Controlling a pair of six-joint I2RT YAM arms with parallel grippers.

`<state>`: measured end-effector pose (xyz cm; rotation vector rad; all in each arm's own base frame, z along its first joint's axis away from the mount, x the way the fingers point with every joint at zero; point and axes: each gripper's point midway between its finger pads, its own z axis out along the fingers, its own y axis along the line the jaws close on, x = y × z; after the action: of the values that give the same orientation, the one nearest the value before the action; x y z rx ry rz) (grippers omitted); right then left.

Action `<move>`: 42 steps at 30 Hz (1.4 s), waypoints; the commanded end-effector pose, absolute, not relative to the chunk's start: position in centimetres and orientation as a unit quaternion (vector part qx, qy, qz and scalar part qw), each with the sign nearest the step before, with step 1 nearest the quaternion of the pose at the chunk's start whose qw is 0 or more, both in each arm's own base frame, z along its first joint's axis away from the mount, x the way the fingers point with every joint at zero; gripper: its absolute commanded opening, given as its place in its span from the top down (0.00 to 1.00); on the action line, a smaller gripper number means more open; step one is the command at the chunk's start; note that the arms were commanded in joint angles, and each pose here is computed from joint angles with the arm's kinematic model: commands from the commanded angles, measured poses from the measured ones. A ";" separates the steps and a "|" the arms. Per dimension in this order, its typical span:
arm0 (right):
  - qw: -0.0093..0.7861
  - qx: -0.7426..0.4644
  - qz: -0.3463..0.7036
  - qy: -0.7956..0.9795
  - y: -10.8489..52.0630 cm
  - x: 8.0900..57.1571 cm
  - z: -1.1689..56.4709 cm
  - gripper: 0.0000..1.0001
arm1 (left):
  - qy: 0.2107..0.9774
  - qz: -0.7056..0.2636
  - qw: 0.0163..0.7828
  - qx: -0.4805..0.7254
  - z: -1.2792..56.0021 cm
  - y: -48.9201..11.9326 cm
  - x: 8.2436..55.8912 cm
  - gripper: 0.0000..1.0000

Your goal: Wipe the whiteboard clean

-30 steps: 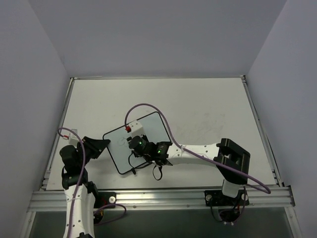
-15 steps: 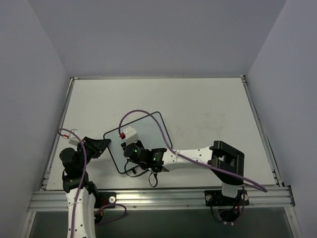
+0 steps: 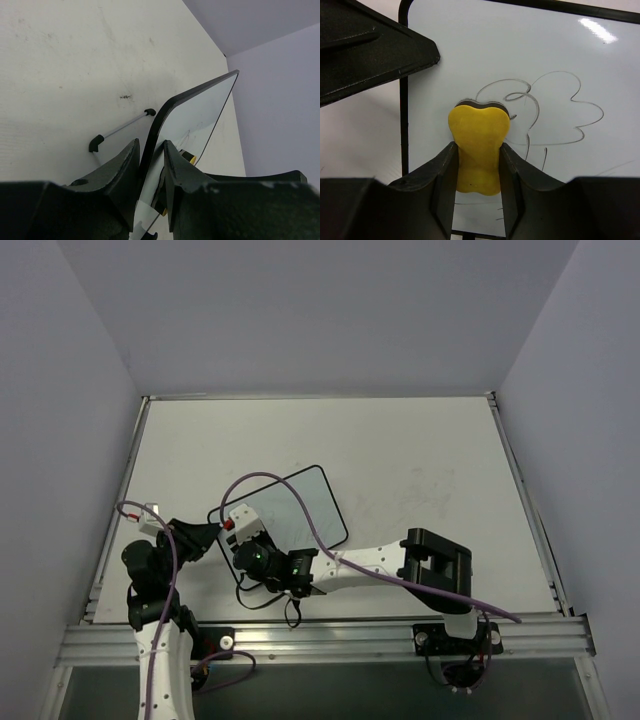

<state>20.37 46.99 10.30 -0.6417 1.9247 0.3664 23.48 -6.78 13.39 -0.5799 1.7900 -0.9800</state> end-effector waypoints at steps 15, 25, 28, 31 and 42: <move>0.532 -0.227 0.140 0.803 47.3 21.8 11.6 0.81 | 0.738 -0.408 0.492 -0.217 14.3 -7.2 23.2 0.68; 0.541 -0.215 0.133 0.802 46.6 23.0 11.5 1.00 | 0.739 -0.406 0.493 -0.217 14.4 -7.2 23.1 0.68; 0.548 -0.205 0.129 0.801 45.8 23.7 12.0 1.00 | 0.739 -0.406 0.492 -0.217 14.4 -7.2 23.1 0.69; 0.551 -0.188 0.126 0.803 44.3 24.9 12.3 1.00 | 0.739 -0.405 0.493 -0.217 14.4 -7.2 23.1 0.69; 0.546 -0.126 0.119 0.820 38.4 28.6 12.3 1.00 | 0.740 -0.403 0.494 -0.216 14.4 -7.1 23.1 0.69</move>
<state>26.90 41.00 12.35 -0.3782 1.9403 0.3506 23.33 -6.74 13.23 -0.5652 1.7961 -0.9641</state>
